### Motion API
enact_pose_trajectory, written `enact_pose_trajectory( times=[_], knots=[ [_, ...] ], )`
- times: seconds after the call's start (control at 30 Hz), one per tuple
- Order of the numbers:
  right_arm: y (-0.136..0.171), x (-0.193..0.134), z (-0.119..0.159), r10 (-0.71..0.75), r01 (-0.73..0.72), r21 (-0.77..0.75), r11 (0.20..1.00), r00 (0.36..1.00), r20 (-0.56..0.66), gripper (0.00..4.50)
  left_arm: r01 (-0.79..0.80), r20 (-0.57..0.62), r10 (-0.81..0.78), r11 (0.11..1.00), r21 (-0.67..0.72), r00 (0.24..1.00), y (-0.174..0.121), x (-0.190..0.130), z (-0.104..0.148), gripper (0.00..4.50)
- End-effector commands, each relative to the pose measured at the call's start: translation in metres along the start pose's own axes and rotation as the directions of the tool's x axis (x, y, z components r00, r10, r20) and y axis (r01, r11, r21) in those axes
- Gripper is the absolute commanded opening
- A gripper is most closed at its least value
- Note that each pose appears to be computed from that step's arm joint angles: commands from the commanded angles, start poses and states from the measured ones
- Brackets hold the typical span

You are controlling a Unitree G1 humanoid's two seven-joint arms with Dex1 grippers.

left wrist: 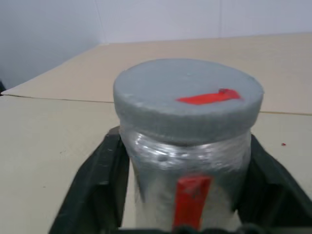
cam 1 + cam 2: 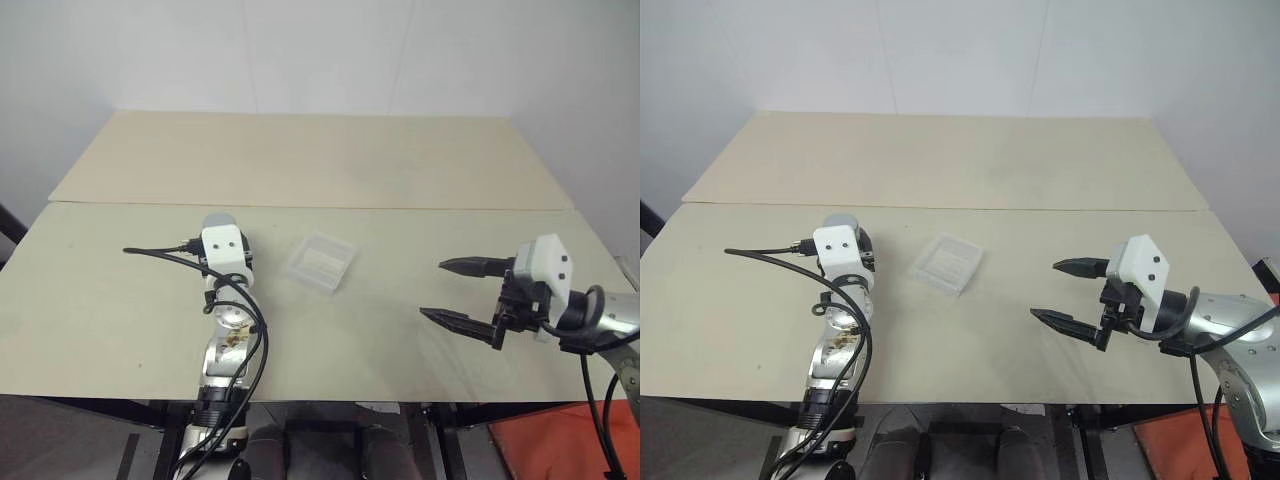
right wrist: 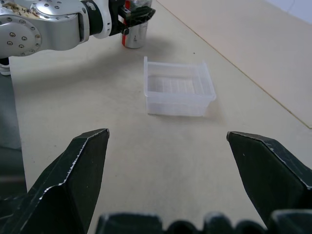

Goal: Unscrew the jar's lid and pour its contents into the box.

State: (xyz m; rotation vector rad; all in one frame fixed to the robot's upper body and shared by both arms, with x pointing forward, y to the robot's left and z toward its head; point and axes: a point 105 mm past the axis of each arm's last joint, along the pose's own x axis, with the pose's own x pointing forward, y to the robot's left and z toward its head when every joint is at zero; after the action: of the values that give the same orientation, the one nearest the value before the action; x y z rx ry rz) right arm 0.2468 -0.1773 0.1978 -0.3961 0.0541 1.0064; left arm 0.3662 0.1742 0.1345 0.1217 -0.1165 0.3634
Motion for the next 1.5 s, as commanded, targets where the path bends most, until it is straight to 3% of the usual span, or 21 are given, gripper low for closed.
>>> enact_pose_trajectory(
  times=[0.03,0.3,0.5,0.6,0.7,0.83,0.97,1.13,1.5],
  knots=[
    [0.002,-0.004,0.015,0.002,0.0,-0.057,0.998,0.999,0.042,4.5,0.013,0.089,-0.012,1.0,-0.014,0.996,0.001,0.005,0.021,2.08],
    [0.007,-0.001,0.015,0.018,-0.016,-0.051,0.999,0.998,0.055,4.5,0.217,0.182,-0.21,0.976,-0.02,0.961,0.012,0.017,0.049,2.03],
    [0.007,0.004,0.019,0.021,-0.017,-0.051,0.999,0.996,0.085,4.5,0.497,0.144,-0.492,0.868,0.001,0.858,0.02,0.014,0.062,2.03],
    [0.005,0.007,0.02,0.017,-0.012,-0.052,0.999,0.995,0.096,4.5,0.628,0.109,-0.624,0.778,-0.003,0.774,0.027,0.008,0.068,2.03],
    [0.002,0.012,0.023,0.023,-0.017,-0.058,0.998,0.993,0.114,4.5,0.817,0.069,-0.817,0.575,0.037,0.572,0.034,-0.01,0.074,2.03],
    [0.001,0.022,0.029,0.056,-0.045,-0.079,0.996,0.988,0.144,4.5,0.959,0.01,-0.961,0.275,0.066,0.275,0.04,-0.039,0.076,2.03],
    [0.003,0.036,0.043,0.114,-0.096,-0.097,0.991,0.974,0.198,4.5,0.994,0.004,-0.997,0.08,0.072,0.08,0.035,-0.055,0.074,2.03],
    [0.004,0.062,0.068,0.182,-0.168,-0.074,0.983,0.943,0.279,4.5,0.992,0.064,-0.996,-0.049,0.114,-0.057,0.006,-0.066,0.078,2.03],
    [0.013,0.111,0.099,0.286,-0.285,-0.039,0.958,0.923,0.257,4.5,0.967,0.157,-0.967,-0.171,0.19,-0.202,-0.045,-0.073,0.085,2.03]
  ],
)
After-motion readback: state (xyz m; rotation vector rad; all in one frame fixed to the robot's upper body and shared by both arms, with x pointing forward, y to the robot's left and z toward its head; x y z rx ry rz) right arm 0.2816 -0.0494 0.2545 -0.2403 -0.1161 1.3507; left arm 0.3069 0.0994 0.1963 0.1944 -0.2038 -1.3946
